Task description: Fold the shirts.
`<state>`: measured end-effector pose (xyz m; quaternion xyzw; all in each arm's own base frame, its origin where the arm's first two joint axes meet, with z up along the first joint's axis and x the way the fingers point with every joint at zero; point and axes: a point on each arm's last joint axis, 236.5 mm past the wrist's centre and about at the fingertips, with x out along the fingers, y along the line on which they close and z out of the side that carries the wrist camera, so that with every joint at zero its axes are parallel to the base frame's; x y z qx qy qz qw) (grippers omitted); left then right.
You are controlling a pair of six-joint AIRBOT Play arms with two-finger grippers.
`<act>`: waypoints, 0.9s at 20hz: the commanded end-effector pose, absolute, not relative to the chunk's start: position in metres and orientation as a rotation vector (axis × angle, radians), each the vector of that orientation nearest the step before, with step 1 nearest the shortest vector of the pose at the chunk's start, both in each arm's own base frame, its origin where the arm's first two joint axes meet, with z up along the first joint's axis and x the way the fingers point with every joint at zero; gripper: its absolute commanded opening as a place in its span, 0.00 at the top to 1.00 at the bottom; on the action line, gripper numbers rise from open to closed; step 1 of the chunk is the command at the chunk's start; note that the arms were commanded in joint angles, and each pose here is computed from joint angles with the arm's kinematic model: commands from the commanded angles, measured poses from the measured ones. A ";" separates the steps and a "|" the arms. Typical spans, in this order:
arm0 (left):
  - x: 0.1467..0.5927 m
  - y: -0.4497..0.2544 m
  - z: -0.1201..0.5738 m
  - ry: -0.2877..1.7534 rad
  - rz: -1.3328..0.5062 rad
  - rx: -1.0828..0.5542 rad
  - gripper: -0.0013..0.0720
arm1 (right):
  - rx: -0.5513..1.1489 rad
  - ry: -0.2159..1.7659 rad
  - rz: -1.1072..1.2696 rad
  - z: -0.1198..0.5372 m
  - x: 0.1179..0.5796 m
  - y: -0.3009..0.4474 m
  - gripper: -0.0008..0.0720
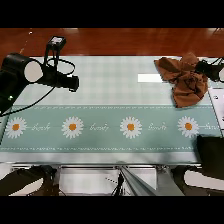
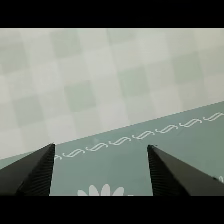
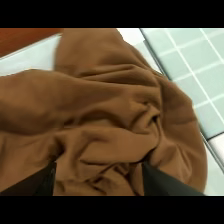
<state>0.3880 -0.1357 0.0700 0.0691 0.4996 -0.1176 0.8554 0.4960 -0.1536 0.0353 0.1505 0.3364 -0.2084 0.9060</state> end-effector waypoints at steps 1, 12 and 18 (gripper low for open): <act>0.389 -0.136 0.070 1.046 -0.248 0.150 0.06 | 0.493 0.729 -0.518 -0.014 0.500 -0.190 0.14; 0.366 -0.129 0.079 1.148 -0.239 0.158 0.06 | 0.657 0.704 -0.407 -0.046 0.535 -0.137 0.95; 0.393 -0.143 0.252 0.743 -0.290 0.060 0.06 | 0.324 0.266 -0.008 0.242 0.494 -0.015 0.96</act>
